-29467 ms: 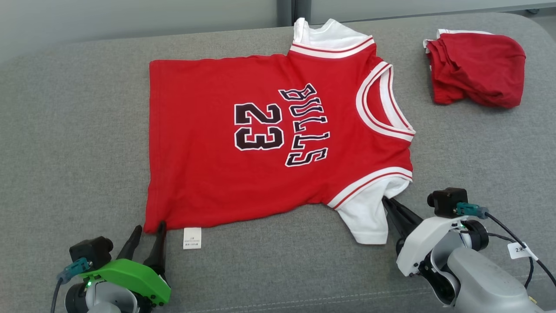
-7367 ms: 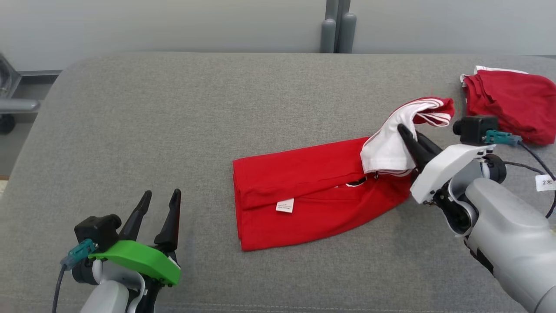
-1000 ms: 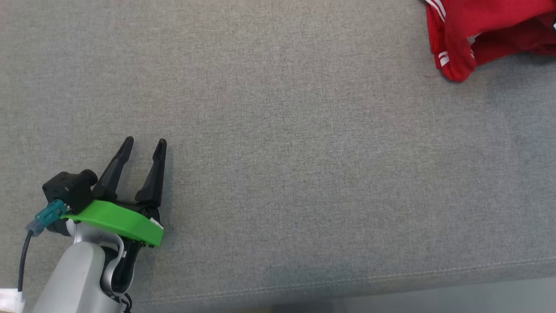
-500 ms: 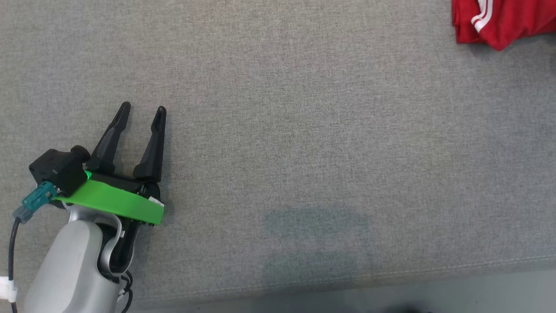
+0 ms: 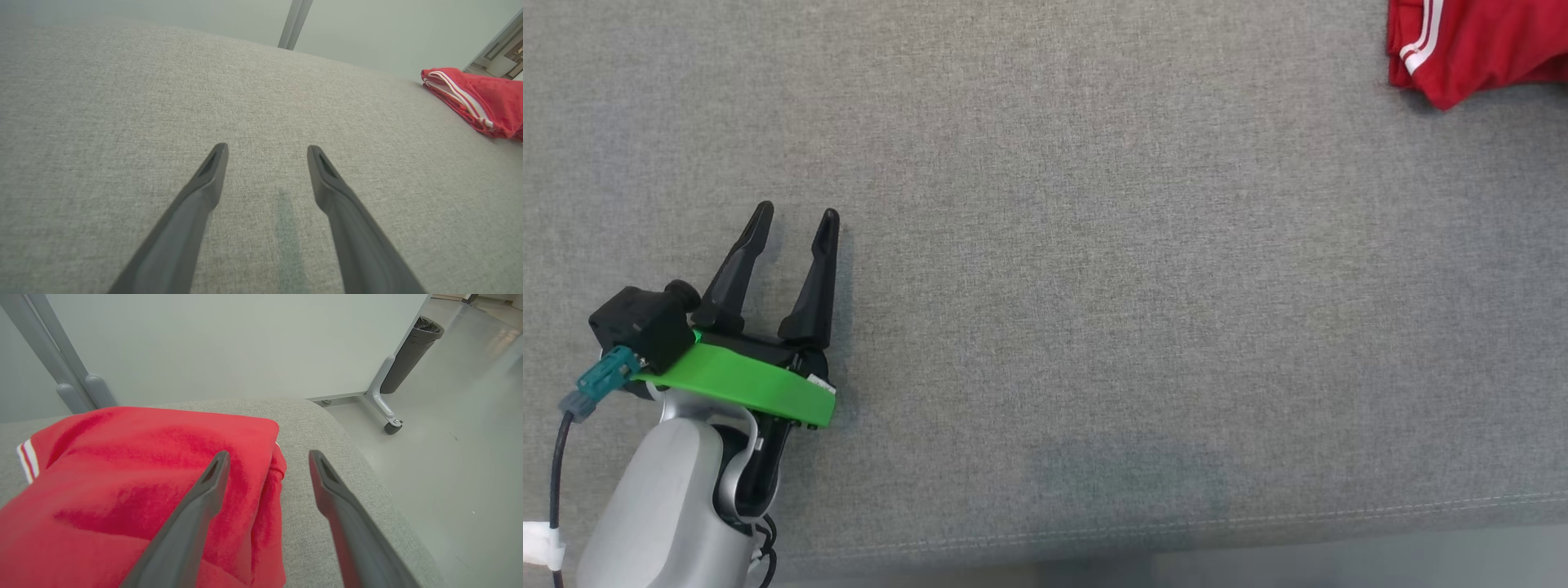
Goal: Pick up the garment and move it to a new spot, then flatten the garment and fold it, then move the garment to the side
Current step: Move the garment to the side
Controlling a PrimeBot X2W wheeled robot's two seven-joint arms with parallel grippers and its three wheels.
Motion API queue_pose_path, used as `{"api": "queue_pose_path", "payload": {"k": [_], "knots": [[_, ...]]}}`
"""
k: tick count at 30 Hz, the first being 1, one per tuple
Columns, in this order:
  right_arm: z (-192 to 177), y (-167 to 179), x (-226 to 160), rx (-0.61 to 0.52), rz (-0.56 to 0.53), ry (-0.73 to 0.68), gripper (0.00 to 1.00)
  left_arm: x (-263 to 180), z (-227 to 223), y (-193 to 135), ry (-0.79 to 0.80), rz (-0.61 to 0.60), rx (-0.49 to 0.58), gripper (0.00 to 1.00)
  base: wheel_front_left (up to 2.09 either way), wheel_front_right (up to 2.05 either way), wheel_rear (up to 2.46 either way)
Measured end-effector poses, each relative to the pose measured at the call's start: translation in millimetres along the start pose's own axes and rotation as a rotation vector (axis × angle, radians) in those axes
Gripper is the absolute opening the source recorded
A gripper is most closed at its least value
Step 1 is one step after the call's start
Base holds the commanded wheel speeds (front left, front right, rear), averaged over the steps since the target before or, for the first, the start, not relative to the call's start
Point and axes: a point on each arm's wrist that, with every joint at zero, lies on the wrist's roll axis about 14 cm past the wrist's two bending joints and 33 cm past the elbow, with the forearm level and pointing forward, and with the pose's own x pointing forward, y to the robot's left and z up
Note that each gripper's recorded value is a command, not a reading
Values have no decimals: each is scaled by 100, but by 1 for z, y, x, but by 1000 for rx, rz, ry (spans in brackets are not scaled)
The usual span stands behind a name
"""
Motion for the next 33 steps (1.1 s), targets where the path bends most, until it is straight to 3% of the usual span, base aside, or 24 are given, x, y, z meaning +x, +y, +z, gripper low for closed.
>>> {"api": "queue_pose_path", "payload": {"k": [17,23,33], "knots": [[79,51,-51,30,165,-227,100,-24,29,-22,-61,-20,5,100,0,0,0],[128,60,-85,41,216,-368,100,-35,53,-27,-129,-14,6,100,0,0,0],[118,65,-145,86,259,-407,100,-63,72,-35,-191,-2,-6,100,0,0,0]]}}
